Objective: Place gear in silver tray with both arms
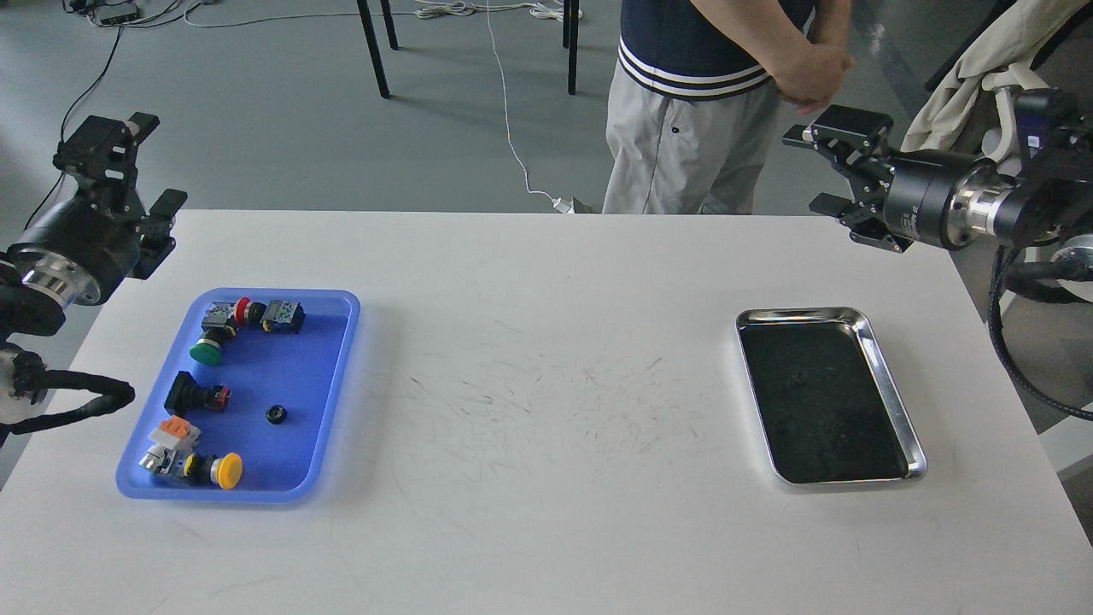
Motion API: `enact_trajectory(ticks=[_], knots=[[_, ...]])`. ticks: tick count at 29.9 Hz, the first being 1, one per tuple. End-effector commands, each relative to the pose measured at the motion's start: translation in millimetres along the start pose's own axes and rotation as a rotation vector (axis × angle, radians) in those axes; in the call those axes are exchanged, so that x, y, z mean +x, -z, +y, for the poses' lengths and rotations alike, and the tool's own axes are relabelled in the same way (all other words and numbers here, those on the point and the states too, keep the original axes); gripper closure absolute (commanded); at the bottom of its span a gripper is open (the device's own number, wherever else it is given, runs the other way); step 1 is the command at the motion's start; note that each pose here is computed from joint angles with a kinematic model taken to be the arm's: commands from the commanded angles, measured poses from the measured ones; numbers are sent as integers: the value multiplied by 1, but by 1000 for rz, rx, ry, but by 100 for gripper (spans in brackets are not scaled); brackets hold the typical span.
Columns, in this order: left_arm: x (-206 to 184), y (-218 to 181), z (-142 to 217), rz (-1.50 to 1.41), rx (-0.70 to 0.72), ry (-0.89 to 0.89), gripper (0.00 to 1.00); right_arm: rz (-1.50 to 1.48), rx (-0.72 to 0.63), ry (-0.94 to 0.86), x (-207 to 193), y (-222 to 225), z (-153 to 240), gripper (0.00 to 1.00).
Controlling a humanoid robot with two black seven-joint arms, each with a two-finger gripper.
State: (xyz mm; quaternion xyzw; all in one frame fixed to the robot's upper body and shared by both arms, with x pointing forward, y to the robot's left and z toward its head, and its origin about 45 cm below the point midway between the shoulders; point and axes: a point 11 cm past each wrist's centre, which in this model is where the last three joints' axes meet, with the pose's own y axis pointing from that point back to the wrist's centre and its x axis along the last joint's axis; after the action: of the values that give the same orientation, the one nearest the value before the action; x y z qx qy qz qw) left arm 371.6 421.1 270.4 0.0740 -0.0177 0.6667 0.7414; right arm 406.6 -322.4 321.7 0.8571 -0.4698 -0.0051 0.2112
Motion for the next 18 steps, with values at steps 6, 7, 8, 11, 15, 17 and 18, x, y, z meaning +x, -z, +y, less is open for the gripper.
enact_trajectory(ticks=[6, 7, 8, 11, 15, 17, 18], knots=[[27, -21, 10, -106, 12, -18, 2, -566, 249, -19, 21, -43, 45, 4], [28, -23, 10, -118, 13, -14, 2, -637, 286, -12, 24, -54, 52, 5], [29, -27, 11, -130, 12, -12, 2, -699, 319, -7, 27, -64, 58, 5], [32, -34, 13, -158, 9, -10, 2, -833, 360, -114, 51, -92, 74, 5], [36, -44, 16, -192, 2, -7, 2, -957, 413, -232, 77, -111, 84, 5], [37, -47, 17, -201, 0, -7, 2, -997, 439, -226, 73, -114, 75, 5], [36, -47, 16, -203, 3, 3, 2, -1013, 462, -218, 72, -112, 70, 5]])
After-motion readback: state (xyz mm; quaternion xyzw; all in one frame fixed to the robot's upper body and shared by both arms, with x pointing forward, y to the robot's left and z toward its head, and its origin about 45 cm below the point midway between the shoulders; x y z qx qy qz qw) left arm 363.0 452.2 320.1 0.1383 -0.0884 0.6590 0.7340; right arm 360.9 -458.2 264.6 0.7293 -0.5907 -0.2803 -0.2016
